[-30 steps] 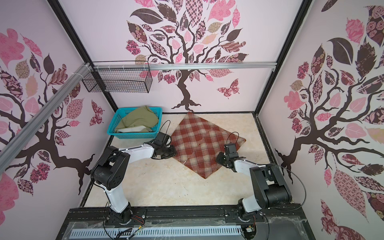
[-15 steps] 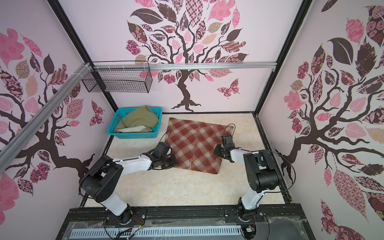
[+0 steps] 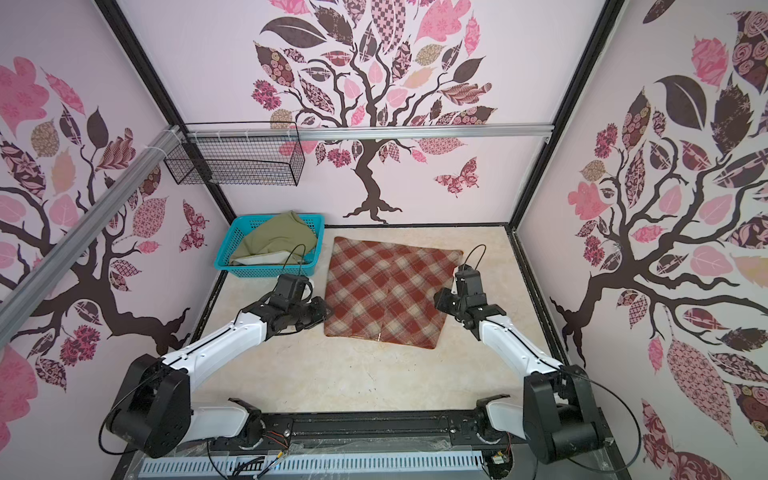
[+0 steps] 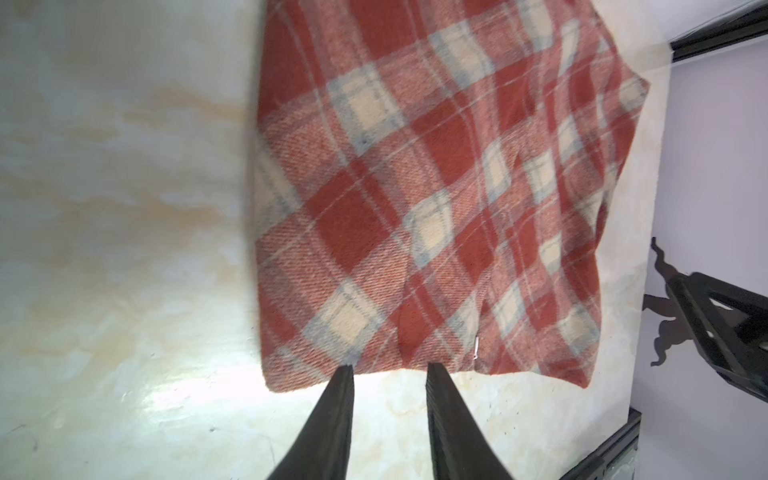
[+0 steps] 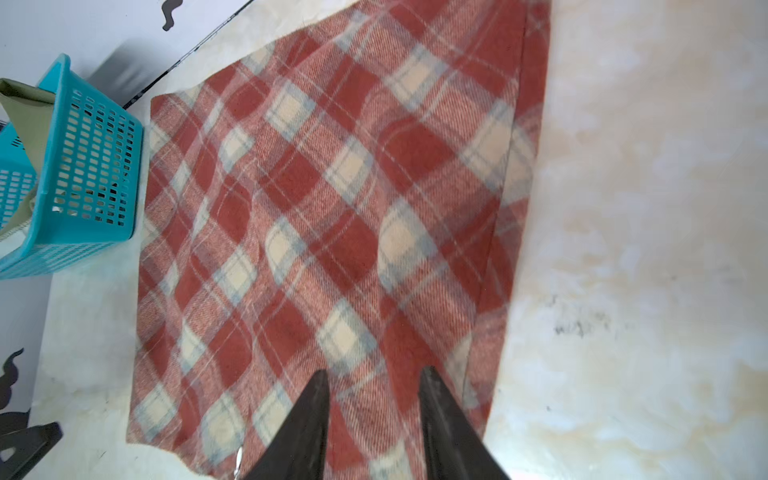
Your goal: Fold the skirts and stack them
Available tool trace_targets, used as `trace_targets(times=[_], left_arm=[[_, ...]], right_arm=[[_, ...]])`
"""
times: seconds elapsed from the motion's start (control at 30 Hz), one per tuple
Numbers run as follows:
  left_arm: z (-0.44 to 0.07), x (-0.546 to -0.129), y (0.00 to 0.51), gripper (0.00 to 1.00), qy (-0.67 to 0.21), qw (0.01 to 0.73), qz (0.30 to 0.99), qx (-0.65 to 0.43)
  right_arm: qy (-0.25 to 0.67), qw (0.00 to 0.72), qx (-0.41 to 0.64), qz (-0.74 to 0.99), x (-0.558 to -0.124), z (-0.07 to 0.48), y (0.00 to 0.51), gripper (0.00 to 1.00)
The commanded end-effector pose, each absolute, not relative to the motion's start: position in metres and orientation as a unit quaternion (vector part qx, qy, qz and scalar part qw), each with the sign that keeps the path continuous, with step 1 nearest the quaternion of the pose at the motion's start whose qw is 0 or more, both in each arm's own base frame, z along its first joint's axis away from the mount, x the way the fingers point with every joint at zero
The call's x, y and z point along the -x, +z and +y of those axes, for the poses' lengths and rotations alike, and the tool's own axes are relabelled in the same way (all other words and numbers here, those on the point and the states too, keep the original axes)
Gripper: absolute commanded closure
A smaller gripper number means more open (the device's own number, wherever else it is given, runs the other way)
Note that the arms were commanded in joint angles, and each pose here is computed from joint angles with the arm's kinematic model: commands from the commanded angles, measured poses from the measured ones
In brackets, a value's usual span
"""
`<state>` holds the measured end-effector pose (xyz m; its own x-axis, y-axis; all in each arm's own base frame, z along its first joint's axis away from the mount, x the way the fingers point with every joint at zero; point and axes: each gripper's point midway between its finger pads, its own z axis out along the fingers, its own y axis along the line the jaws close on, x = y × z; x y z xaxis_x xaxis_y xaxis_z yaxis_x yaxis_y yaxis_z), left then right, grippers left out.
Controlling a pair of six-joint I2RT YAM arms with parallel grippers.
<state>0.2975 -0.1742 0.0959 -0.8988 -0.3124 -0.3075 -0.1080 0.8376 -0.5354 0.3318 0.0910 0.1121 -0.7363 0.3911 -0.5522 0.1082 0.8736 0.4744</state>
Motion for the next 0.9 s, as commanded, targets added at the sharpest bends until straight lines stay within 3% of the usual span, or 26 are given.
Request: trace_targets(times=[0.0,0.23,0.37,0.6,0.87], left_arm=[[-0.166,-0.278,0.07,0.67,-0.237,0.151,0.954,0.105],[-0.16,-0.275,0.047,0.67,-0.215,0.139,0.96,0.114],[-0.163,-0.282,0.042,0.68,-0.216,0.141,0.959,0.117],[-0.162,-0.283,0.03,0.69,-0.207,0.129,0.963,0.117],[-0.159,-0.277,0.014,0.71,-0.195,0.111,0.967,0.122]], right_arm=[[0.216,0.284,-0.14,0.924,-0.301,0.096,0.091,0.63],[0.209,0.257,-0.112,0.937,-0.274,0.116,0.07,0.64],[0.217,0.237,-0.109,0.94,-0.269,0.124,0.062,0.69],[0.179,0.228,-0.12,0.95,-0.261,0.11,0.056,0.66],[0.153,0.181,-0.125,0.963,-0.24,0.102,0.032,0.69]])
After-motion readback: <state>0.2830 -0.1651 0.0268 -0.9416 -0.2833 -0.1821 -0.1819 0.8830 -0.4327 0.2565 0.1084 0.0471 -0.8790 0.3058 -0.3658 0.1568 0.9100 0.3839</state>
